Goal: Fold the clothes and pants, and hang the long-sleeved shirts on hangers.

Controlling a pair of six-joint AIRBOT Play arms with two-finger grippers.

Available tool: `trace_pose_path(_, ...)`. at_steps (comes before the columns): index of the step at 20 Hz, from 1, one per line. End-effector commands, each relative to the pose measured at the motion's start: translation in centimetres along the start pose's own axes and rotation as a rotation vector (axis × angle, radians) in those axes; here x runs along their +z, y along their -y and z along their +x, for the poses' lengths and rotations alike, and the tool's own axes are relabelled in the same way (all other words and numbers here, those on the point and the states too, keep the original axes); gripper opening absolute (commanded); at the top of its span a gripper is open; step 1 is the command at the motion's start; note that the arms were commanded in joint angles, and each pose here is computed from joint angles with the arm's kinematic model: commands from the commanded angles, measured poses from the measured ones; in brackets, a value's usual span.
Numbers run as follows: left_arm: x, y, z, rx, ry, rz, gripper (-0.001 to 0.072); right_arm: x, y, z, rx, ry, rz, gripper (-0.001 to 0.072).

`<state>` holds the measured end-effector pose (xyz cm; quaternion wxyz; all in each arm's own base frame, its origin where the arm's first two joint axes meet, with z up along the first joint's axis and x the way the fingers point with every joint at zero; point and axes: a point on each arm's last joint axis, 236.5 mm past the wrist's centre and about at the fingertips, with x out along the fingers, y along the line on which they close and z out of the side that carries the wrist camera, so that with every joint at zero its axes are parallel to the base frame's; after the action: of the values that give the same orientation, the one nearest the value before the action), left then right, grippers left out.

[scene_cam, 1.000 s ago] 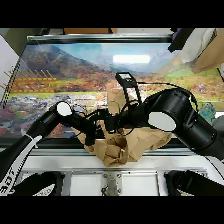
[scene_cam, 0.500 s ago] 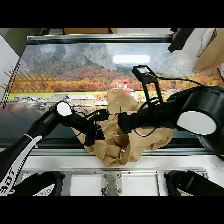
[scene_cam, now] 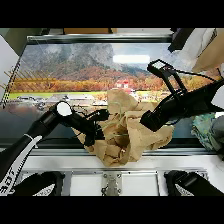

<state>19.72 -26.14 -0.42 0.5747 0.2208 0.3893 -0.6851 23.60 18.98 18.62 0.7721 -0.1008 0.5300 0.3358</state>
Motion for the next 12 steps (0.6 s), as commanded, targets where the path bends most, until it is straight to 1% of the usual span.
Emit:
trace_pose_path(1,0.0,0.0,0.0,0.001,-0.001,0.001,0.0014,0.2,0.2,-0.1,0.017,0.013,-0.122,0.0663)
trace_pose_path(2,0.0,0.0,0.0,0.001,-0.001,0.001,0.0014,0.3,0.4,-0.1,0.012,0.020,-0.231,0.0663)
trace_pose_path(3,0.0,0.0,0.0,0.000,-0.001,0.001,0.0014,0.4,0.8,-0.3,0.008,0.032,-0.295,0.0663)
trace_pose_path(4,0.0,0.0,0.0,-0.001,-0.001,0.001,0.0014,0.3,1.5,-0.6,0.010,0.044,-0.322,0.0663)
trace_pose_path(7,0.0,0.0,0.0,0.000,-0.001,0.001,0.0014,-1.0,2.9,-1.3,0.105,0.133,-0.369,0.0663)
trace_pose_path(9,0.0,0.0,0.0,0.000,0.000,0.001,0.0013,-2.5,3.8,-1.1,0.196,0.233,-0.352,0.0662)
trace_pose_path(12,0.0,0.0,0.0,-0.002,-0.001,0.001,0.0014,-4.3,6.3,-1.2,0.362,0.442,-0.172,0.0662)
